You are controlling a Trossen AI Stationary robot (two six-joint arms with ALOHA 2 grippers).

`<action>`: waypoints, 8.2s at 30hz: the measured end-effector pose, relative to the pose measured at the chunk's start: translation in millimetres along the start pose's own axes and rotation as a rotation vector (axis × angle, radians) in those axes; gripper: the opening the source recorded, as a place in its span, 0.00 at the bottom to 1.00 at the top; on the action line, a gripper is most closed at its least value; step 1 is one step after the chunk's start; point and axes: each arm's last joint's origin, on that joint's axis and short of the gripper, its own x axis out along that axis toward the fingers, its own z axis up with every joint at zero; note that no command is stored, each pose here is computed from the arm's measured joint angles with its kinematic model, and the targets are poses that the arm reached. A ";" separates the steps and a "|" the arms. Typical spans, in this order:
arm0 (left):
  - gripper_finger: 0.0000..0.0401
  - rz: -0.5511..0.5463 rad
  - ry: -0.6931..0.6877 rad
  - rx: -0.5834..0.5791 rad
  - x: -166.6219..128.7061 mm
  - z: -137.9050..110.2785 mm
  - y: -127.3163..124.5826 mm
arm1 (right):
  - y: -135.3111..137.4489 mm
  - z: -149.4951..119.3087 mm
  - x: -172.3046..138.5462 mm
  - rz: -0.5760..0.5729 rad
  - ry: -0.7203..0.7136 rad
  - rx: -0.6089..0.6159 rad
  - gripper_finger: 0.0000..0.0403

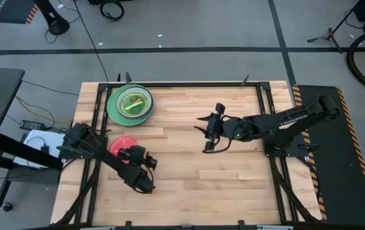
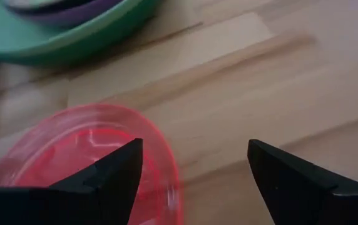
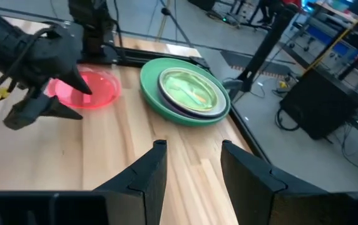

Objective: Stack plastic plates
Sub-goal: Stack the pink plate on top of the light green plate, then adjust the stacked plates

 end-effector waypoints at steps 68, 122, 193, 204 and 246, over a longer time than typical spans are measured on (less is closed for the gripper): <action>0.00 0.170 -0.016 0.344 16.3 166.4 28.4 | 54.5 -119.2 -21.8 0.086 0.277 0.185 0.39; 0.36 0.155 0.101 0.266 179.5 168.2 76.3 | 60.1 -111.3 -20.5 0.242 0.239 0.185 0.39; 0.47 -0.299 0.134 0.024 164.8 200.5 82.8 | 67.4 -111.0 -26.0 0.335 0.257 0.227 0.39; 0.50 -0.201 0.177 0.159 166.1 192.2 88.8 | 58.6 -109.5 -17.8 0.280 0.236 0.197 0.39; 0.50 0.007 0.173 0.130 173.2 193.6 66.1 | 57.7 -109.9 -17.0 0.277 0.238 0.183 0.39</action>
